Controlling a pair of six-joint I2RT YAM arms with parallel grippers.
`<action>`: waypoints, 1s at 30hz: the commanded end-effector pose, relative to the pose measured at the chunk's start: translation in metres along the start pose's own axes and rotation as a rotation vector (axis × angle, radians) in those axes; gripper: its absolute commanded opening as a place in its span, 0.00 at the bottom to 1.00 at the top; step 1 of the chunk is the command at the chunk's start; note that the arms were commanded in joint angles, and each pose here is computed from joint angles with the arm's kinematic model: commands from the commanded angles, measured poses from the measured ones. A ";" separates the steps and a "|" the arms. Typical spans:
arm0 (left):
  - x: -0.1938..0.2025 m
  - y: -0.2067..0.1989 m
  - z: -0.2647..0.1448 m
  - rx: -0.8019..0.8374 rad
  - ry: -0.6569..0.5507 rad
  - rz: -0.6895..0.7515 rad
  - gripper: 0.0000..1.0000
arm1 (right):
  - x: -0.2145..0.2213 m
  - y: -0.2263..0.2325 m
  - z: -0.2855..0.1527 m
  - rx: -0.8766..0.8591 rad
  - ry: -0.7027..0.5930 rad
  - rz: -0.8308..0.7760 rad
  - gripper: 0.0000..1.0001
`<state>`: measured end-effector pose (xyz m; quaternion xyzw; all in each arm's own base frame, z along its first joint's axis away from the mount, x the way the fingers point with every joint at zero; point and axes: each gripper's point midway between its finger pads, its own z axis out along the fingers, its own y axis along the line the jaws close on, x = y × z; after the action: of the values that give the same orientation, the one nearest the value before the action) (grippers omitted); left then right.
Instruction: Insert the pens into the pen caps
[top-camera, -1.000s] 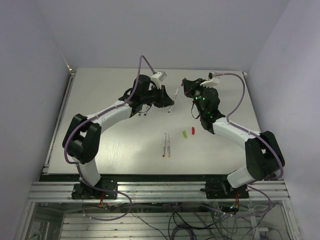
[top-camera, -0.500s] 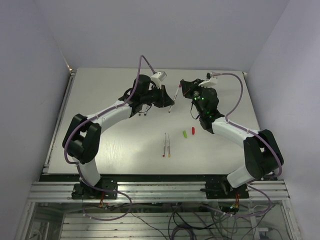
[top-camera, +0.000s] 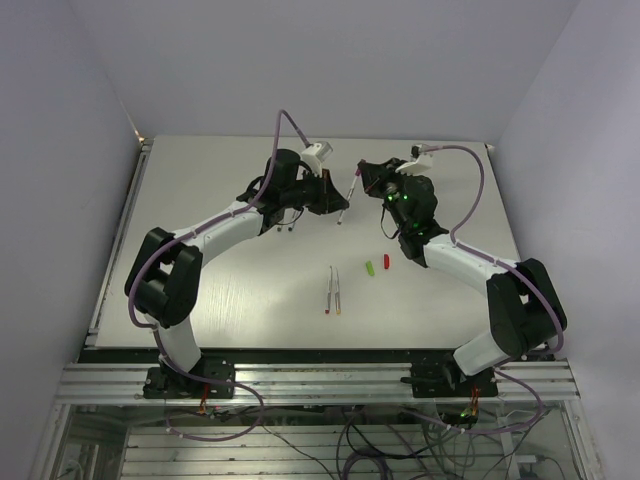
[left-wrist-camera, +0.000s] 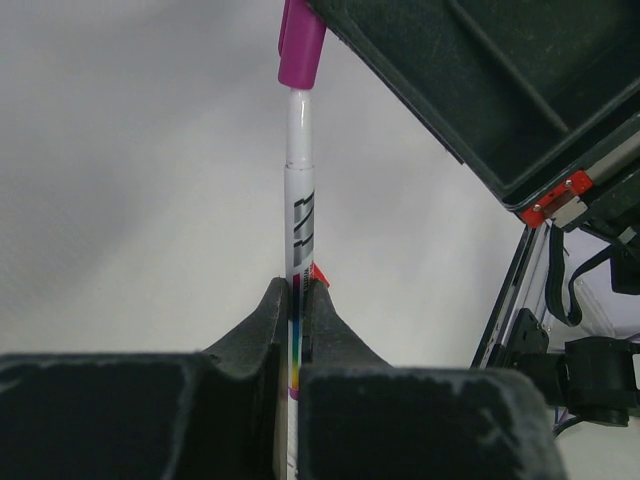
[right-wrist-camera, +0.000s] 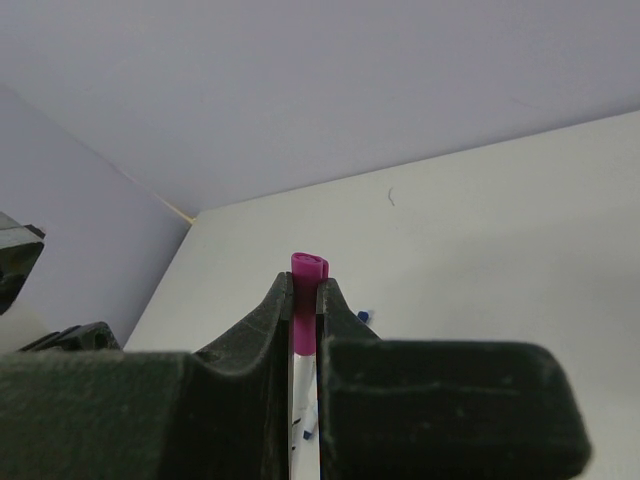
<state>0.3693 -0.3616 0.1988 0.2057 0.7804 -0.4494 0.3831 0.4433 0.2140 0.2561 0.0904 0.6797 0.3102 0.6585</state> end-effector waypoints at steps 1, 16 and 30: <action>-0.020 -0.007 -0.004 0.021 -0.074 0.024 0.07 | 0.000 0.008 0.003 -0.033 0.010 0.007 0.00; -0.050 -0.007 -0.009 0.021 -0.192 0.039 0.07 | 0.047 0.025 -0.012 -0.162 0.258 -0.035 0.00; -0.127 -0.006 -0.039 -0.032 -0.461 0.094 0.07 | 0.101 0.004 -0.030 -0.108 0.506 -0.165 0.00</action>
<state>0.3870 -0.3533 0.2040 0.1643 0.7718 -0.4558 0.4117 0.4342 0.2460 0.2500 -0.0245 0.7269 0.3240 0.6050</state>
